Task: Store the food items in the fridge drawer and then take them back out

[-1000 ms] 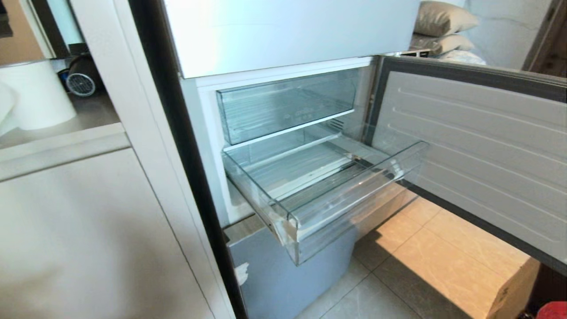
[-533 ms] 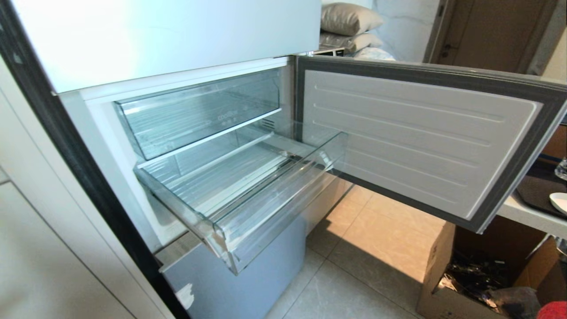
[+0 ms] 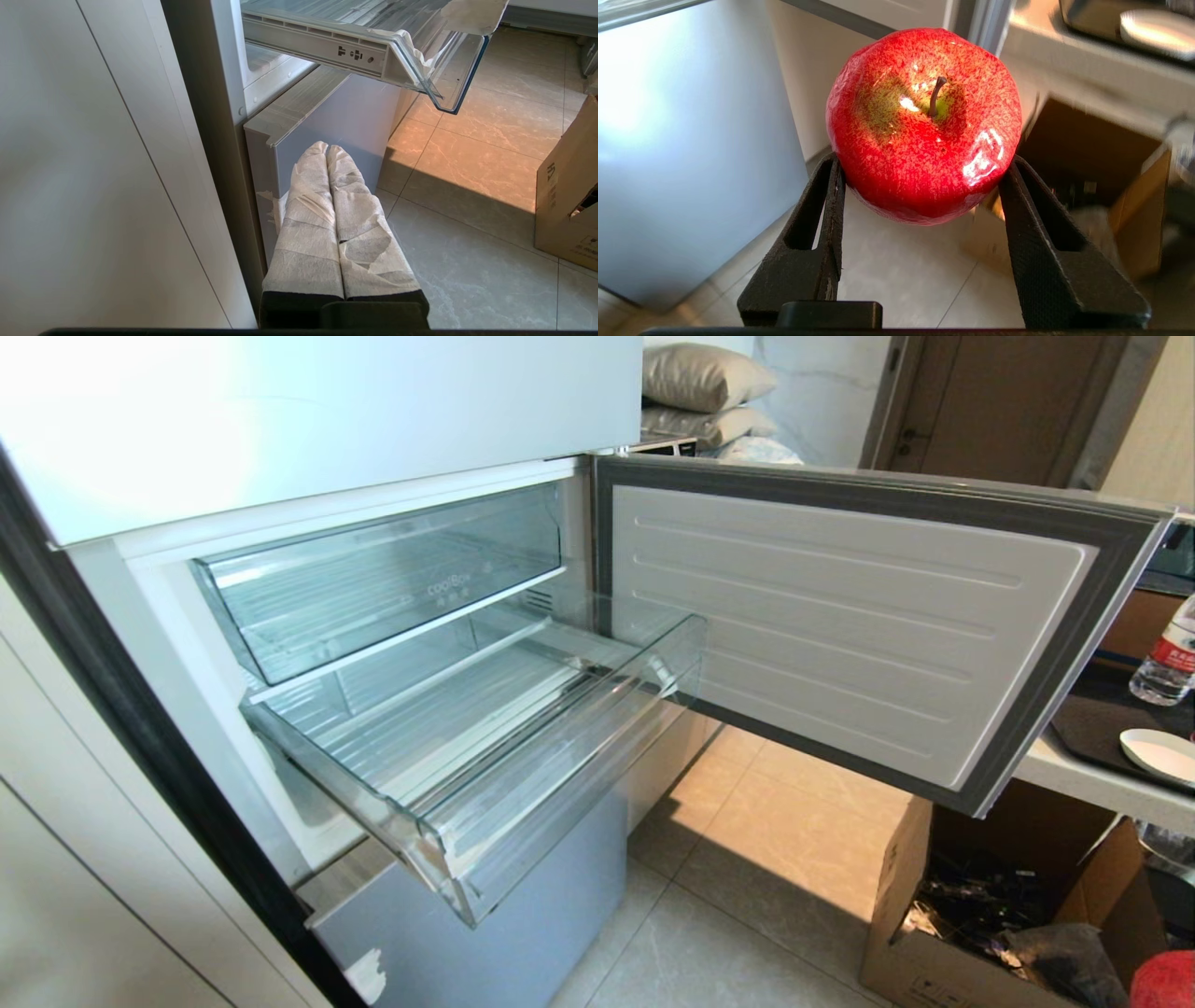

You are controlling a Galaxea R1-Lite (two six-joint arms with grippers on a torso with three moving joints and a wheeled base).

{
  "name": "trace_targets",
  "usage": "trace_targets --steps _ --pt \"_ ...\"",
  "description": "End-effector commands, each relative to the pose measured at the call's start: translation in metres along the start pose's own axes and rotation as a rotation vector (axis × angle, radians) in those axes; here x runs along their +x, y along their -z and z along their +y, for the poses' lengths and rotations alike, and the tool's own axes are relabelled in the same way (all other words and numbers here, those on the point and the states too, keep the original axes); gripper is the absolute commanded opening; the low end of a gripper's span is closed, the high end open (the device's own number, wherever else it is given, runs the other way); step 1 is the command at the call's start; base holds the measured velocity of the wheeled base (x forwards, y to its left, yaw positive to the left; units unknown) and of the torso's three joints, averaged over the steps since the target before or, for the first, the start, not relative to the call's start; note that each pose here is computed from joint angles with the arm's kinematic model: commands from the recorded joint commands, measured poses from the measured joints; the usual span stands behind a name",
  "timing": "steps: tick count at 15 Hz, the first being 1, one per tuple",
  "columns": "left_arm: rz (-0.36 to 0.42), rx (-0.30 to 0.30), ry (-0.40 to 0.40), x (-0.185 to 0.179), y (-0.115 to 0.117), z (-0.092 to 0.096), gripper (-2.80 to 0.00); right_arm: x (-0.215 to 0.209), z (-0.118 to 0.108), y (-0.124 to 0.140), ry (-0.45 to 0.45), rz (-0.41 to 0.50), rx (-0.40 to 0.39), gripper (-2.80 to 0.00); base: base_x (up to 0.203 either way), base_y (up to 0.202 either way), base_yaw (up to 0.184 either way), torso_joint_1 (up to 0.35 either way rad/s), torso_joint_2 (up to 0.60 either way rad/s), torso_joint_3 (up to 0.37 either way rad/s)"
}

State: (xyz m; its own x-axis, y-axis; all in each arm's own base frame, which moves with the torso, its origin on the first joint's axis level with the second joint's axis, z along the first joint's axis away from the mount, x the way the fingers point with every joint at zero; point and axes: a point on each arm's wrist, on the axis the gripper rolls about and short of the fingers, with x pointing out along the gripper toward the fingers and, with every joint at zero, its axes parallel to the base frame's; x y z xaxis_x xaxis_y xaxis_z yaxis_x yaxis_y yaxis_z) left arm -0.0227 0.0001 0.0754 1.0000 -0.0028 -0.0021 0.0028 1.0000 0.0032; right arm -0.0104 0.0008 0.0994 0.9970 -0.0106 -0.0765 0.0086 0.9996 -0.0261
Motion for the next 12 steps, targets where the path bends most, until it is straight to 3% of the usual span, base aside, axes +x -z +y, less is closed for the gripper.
trace_targets --steps 1,3,6,12 --pt "-0.001 0.000 -0.001 0.000 0.000 0.000 -2.80 0.023 -0.002 -0.019 0.068 0.161 0.062 -2.80 0.000 0.000 0.000 0.000 0.00 0.000" --pt "0.000 0.000 0.000 0.000 0.000 0.000 -2.80 0.054 -0.012 -0.037 0.210 0.272 0.173 -2.80 0.000 0.000 0.000 0.000 0.00 0.000" --pt "0.000 0.000 0.000 0.000 0.000 0.000 -2.80 0.100 -0.047 -0.056 0.392 0.311 0.300 -2.80 0.000 0.000 0.000 0.000 0.00 0.000" --pt "0.000 0.000 0.000 0.000 0.000 0.000 -2.80 0.178 -0.133 -0.082 0.550 0.300 0.412 -2.80 0.000 0.000 0.000 0.000 0.00 0.000"
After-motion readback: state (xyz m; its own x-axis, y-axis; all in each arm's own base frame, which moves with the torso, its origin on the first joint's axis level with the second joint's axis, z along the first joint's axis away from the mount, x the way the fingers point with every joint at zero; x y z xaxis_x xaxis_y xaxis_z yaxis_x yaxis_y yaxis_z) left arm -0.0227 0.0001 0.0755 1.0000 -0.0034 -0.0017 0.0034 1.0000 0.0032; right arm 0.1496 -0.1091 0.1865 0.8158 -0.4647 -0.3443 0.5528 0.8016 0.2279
